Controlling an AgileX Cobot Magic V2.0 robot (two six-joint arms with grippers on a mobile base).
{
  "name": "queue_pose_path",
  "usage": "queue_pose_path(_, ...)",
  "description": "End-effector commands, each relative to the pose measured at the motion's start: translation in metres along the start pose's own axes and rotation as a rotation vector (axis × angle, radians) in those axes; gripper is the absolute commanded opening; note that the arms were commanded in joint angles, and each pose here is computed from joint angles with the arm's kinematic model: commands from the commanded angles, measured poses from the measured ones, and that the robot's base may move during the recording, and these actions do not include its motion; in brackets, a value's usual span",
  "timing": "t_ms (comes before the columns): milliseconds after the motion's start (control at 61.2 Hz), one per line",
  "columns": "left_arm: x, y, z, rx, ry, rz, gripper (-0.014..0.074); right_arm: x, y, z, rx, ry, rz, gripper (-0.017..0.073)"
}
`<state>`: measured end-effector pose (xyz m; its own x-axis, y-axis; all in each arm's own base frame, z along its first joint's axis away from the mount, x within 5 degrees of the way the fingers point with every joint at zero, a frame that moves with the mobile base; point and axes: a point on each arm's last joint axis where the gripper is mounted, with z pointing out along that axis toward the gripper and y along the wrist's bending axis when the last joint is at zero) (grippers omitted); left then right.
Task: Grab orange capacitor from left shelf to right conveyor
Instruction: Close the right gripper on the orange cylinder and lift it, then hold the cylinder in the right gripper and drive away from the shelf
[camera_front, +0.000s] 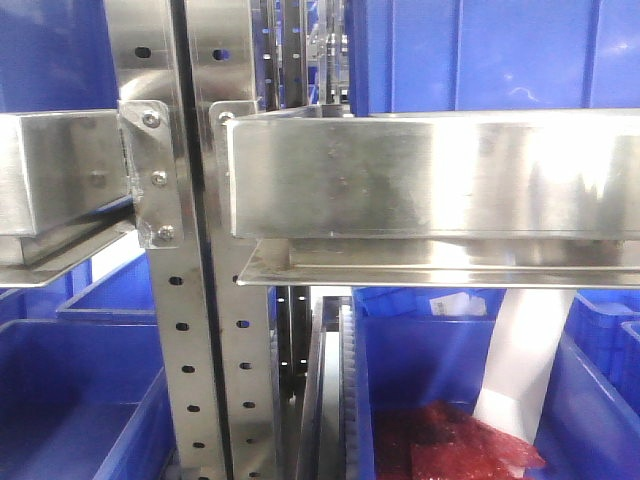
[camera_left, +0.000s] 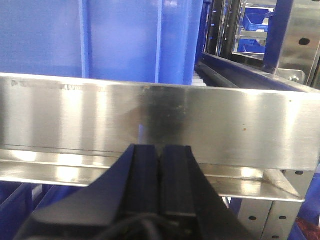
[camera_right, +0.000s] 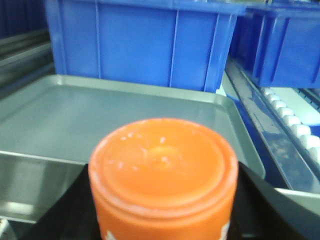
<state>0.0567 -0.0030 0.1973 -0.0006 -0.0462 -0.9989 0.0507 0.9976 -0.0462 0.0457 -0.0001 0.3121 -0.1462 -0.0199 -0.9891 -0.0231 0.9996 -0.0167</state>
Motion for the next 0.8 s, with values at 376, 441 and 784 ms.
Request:
queue_pose_path(376,-0.010,0.000,-0.002,0.005,-0.102,-0.004,-0.0127,-0.018,-0.001,-0.039,0.003,-0.243,0.011,0.0050)
queue_pose_path(441,-0.010,0.000,-0.002,0.005,-0.102,-0.004,-0.0127,-0.018,-0.001,-0.039,0.003,-0.243,0.011,0.0050)
queue_pose_path(784,-0.010,0.000,-0.002,0.005,-0.102,-0.004,-0.0127,-0.018,-0.001,-0.039,0.003,-0.243,0.011,0.0050)
